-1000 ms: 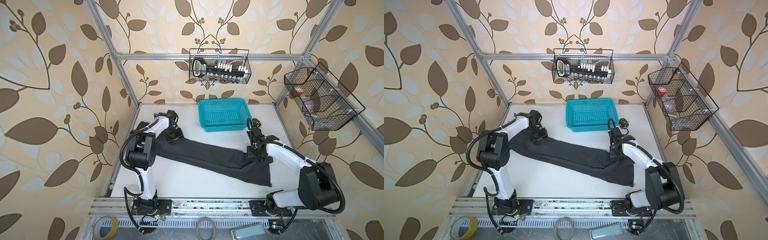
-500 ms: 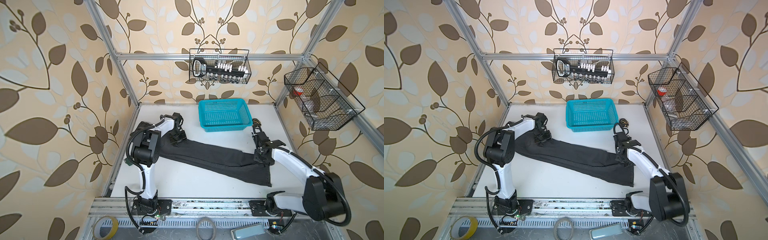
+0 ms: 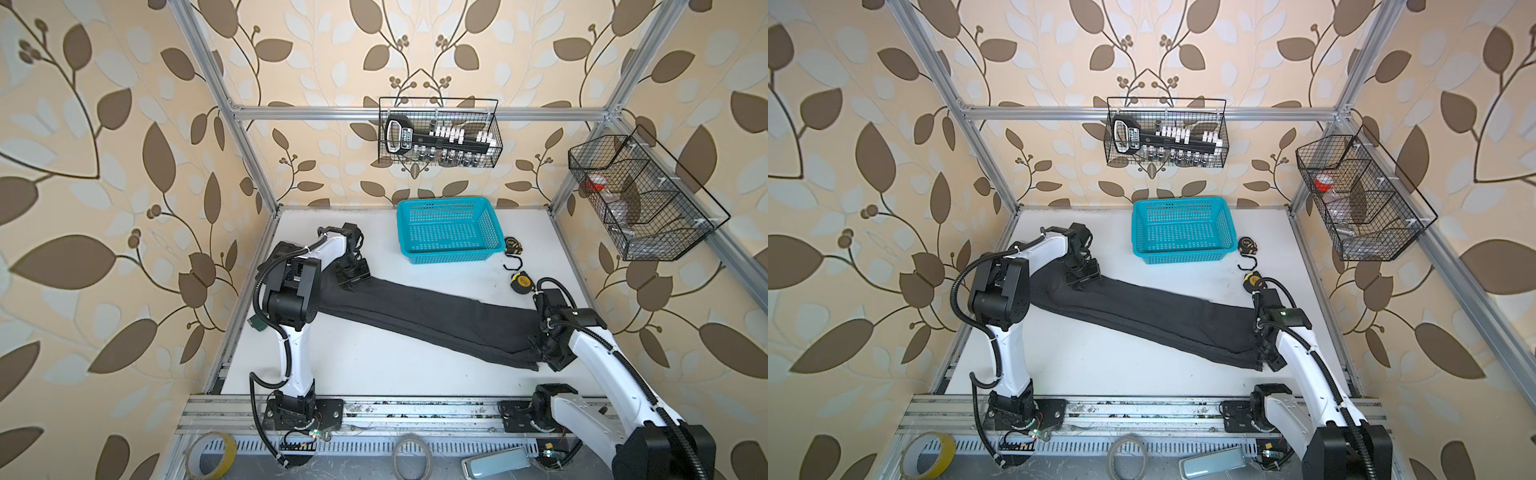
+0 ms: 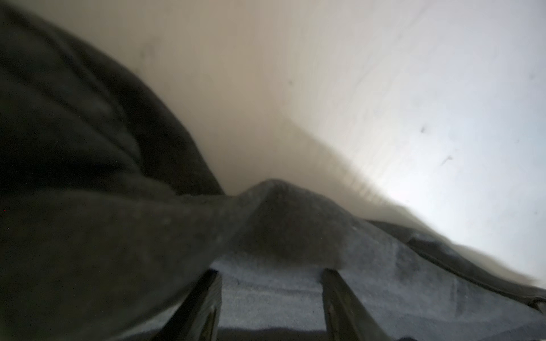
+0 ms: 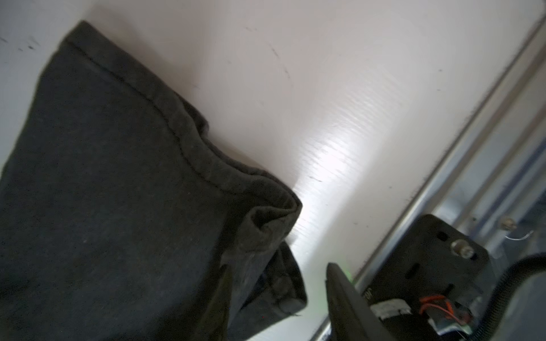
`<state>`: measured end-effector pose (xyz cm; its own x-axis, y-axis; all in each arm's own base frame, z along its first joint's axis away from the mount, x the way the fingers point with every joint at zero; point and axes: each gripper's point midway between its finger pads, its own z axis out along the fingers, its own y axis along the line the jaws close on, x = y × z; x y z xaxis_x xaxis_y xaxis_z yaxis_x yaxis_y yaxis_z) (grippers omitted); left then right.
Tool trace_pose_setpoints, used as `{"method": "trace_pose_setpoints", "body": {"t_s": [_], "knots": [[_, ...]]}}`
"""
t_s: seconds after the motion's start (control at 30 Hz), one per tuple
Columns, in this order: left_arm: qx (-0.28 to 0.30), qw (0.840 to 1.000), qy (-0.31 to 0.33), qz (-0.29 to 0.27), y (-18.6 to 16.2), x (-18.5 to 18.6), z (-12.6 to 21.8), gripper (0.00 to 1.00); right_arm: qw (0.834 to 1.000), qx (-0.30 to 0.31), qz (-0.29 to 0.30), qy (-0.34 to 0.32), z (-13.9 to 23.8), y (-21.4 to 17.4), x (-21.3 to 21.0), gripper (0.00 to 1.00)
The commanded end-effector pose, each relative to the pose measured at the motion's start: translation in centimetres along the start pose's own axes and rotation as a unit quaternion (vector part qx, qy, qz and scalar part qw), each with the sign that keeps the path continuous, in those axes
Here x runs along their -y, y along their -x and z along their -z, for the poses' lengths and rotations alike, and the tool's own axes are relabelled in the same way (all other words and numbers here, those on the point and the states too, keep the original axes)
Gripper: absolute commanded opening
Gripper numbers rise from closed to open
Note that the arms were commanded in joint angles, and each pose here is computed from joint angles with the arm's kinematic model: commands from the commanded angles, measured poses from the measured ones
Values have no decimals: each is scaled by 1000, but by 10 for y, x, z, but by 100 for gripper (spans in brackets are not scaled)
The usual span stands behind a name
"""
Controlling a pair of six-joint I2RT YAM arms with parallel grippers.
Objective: Fold and stack the trousers
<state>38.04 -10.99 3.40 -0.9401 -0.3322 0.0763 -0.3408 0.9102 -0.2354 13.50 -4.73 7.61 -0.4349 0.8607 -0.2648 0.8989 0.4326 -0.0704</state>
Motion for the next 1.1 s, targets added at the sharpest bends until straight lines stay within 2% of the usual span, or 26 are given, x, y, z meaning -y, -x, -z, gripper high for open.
{"method": "trace_pose_setpoints", "body": {"t_s": [0.0, 0.1, 0.2, 0.3, 0.4, 0.57, 0.67, 0.77, 0.87, 0.9, 1.07], "knots": [[20, 1000, 22, -3, 9, -9, 16, 56, 997, 35, -66, -15, 32, 21, 17, 55], [24, 1000, 8, -6, 7, -3, 27, 57, 995, 83, -30, 49, 54, 53, -13, 56], [25, 1000, -10, -7, 5, 5, 38, 57, 988, 106, 55, 97, 57, 71, -52, 61], [26, 999, -34, -6, 2, 15, 46, 57, 982, 94, 109, 126, 40, 71, -78, 63], [20, 998, -54, -5, -2, 25, 47, 57, 974, 62, 127, 176, 16, 65, -101, 64], [9, 998, -60, -4, -11, 28, 41, 57, 976, 25, 150, 155, -22, 60, -106, 65], [4, 999, -48, -9, -14, 22, 37, 58, 981, -13, 145, 127, -42, 49, -95, 66], [5, 999, -43, -13, -14, 19, 37, 59, 985, -17, 136, 107, -55, 48, -81, 69], [5, 999, -39, -17, -13, 18, 38, 60, 986, -40, 121, 107, -65, 42, -72, 71], [6, 999, -39, -18, -12, 18, 39, 60, 986, -45, 122, 105, -68, 40, -71, 74], [3, 999, -35, -15, -8, 14, 37, 61, 982, -84, 125, 117, -81, 20, -73, 75]]}}
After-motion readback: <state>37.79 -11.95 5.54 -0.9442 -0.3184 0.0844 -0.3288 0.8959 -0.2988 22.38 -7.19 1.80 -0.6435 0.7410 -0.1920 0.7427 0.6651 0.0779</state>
